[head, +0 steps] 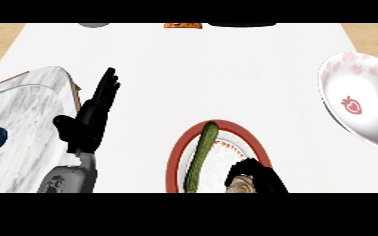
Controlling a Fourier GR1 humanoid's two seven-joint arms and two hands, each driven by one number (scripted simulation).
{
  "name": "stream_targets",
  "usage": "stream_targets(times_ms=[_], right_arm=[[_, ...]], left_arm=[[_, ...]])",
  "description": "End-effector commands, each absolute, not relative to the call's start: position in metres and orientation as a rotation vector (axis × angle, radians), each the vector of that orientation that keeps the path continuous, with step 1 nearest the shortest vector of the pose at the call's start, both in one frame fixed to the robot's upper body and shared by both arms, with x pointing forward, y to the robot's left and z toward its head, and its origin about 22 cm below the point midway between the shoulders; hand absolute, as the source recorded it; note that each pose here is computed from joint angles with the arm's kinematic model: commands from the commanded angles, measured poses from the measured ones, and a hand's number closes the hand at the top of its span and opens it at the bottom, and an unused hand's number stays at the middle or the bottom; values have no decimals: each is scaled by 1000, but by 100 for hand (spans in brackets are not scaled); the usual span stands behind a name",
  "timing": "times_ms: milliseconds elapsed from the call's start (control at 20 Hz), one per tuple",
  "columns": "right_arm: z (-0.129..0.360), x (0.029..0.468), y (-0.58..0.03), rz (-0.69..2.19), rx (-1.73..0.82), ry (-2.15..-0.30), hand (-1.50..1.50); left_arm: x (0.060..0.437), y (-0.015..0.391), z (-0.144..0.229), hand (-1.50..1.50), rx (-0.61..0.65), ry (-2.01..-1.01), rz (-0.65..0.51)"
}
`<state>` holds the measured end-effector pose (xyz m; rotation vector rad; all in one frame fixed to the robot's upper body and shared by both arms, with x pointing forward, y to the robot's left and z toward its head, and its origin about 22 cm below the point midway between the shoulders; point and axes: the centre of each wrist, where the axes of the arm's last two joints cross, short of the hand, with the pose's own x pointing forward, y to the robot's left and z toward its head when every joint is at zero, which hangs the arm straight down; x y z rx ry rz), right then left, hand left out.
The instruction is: Pick the cupcake from the plate and place it in the bowl
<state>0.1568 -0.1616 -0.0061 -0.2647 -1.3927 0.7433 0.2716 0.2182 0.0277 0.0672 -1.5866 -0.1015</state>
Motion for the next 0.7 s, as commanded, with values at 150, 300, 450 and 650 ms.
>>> stream_targets(times_ms=[150,300,450,650], right_arm=[[38,121,-218,967,141,-1650,150],[68,123,-247,919,216,-1789,150],[95,117,-274,927,169,-1925,150],[133,116,-306,918,58,-2063,150]], left_arm=[[272,229,29,0,97,-1570,-77],[268,228,28,0,106,-1579,-80],[264,226,34,0,105,-1586,-74],[263,220,18,0,105,-1566,-53]])
